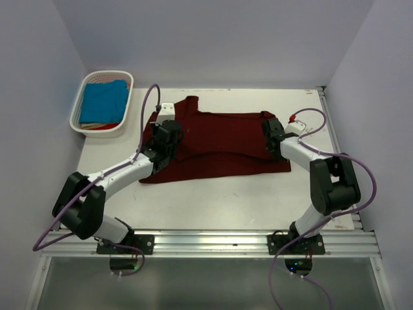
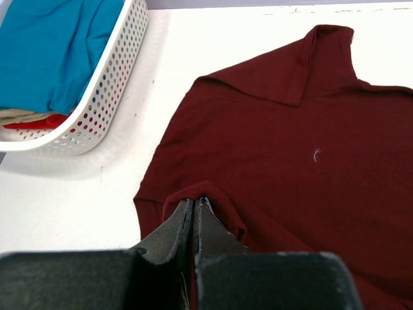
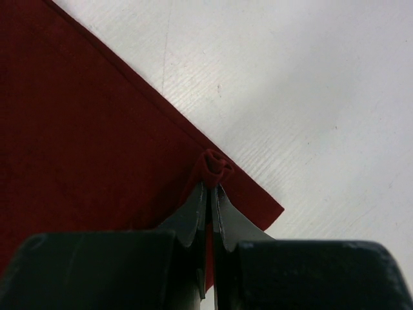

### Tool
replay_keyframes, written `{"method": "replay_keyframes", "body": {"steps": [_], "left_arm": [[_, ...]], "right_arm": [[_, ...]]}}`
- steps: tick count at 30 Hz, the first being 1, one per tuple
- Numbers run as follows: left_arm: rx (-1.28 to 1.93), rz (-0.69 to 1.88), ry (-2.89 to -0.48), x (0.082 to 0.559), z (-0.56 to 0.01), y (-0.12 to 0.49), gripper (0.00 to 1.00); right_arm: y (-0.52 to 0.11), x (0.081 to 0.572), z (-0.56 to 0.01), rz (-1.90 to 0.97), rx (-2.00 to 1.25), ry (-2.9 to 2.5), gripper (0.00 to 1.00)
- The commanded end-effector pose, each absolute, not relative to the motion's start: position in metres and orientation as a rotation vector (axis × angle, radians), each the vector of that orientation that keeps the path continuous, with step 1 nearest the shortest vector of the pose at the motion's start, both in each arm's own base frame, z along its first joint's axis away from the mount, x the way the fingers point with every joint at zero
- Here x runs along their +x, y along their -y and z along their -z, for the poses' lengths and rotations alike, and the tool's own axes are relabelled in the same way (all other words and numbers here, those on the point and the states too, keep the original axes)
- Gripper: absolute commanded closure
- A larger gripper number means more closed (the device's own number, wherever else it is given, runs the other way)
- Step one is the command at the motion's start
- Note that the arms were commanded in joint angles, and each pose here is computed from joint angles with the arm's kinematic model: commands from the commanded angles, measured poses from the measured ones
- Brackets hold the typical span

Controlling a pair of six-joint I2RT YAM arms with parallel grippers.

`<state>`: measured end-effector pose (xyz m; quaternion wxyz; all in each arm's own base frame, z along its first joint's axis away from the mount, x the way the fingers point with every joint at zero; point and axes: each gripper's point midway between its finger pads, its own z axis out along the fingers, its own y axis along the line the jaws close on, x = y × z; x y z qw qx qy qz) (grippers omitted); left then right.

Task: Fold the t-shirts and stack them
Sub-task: Fold the flattened tshirt in 1/3 of the way

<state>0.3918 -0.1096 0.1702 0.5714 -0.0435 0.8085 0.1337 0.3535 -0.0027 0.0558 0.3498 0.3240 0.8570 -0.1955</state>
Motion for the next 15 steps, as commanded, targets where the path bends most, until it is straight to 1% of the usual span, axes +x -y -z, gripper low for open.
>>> {"method": "replay_keyframes", "body": {"steps": [1, 15], "left_arm": [[-0.142, -0.275, -1.823, 0.409, -0.196, 0.113, 1.00], [-0.151, -0.287, -1.846, 0.418, -0.182, 0.107, 1.00]], "right_arm": [[0.010, 0.368, -0.069, 0.533, 0.888, -2.133, 1.00], [0.007, 0.373, -0.061, 0.540, 0.898, -2.151, 1.00]]}}
